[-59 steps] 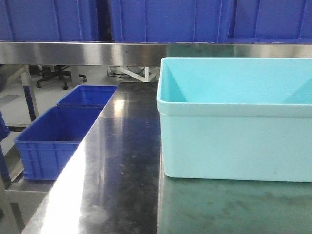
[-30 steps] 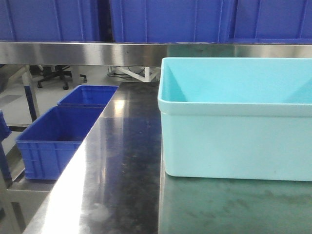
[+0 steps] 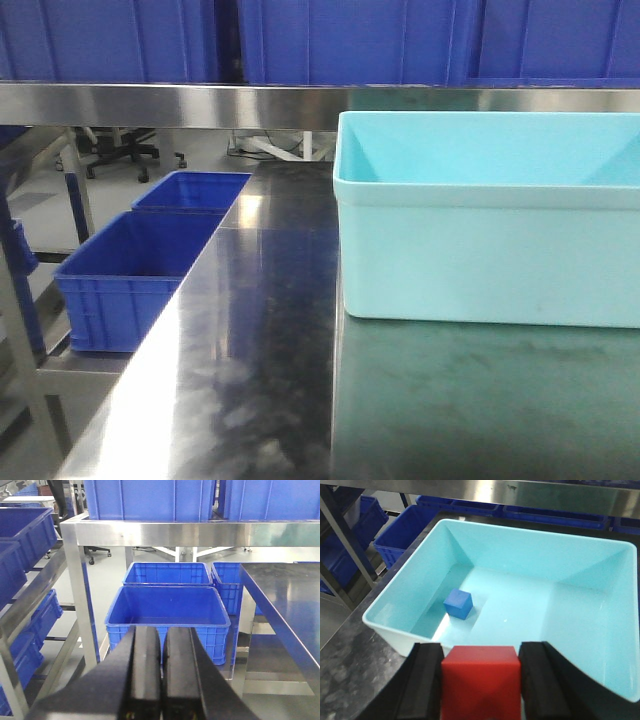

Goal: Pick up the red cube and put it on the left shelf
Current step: 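Drive the base away from the table holding the red cube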

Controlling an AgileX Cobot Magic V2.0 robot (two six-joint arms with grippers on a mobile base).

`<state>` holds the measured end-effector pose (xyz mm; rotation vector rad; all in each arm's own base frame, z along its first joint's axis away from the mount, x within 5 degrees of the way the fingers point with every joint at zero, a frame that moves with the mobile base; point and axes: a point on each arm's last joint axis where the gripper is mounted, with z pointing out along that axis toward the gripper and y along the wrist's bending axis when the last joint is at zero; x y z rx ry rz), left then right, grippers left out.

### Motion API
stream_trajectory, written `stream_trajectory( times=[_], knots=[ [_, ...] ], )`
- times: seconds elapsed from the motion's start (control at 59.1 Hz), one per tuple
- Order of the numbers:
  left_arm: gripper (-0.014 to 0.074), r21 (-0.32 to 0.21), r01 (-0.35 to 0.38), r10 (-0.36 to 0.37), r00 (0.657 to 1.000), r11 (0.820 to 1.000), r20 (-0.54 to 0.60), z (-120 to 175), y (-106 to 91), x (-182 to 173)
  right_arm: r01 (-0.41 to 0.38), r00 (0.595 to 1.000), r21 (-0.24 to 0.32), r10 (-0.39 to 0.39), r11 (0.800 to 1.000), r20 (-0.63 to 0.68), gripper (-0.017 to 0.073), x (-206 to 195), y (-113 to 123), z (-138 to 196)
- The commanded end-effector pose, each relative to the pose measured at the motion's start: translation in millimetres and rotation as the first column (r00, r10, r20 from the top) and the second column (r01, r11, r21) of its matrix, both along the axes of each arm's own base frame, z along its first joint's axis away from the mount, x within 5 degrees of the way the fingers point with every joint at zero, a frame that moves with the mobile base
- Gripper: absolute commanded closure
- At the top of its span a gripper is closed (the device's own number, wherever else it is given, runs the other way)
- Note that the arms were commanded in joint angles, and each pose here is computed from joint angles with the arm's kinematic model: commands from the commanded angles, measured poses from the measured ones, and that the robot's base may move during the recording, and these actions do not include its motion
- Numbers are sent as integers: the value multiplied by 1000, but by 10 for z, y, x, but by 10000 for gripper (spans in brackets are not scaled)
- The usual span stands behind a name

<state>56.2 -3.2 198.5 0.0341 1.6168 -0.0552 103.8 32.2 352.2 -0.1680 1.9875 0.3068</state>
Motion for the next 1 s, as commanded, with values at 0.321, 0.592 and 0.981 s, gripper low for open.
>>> stream_trajectory(
  times=[0.321,0.592,0.981],
  knots=[
    [492,-8,8,-7,997,1000,80,10,-4,-2,4,995,24,-6,1000,96,505,10,-2,143],
    [492,-8,8,-7,997,1000,80,10,-4,-2,4,995,24,-6,1000,95,505,9,-2,143],
    [492,-8,8,-7,997,1000,80,10,-4,-2,4,995,24,-6,1000,95,505,9,-2,143]
  ],
)
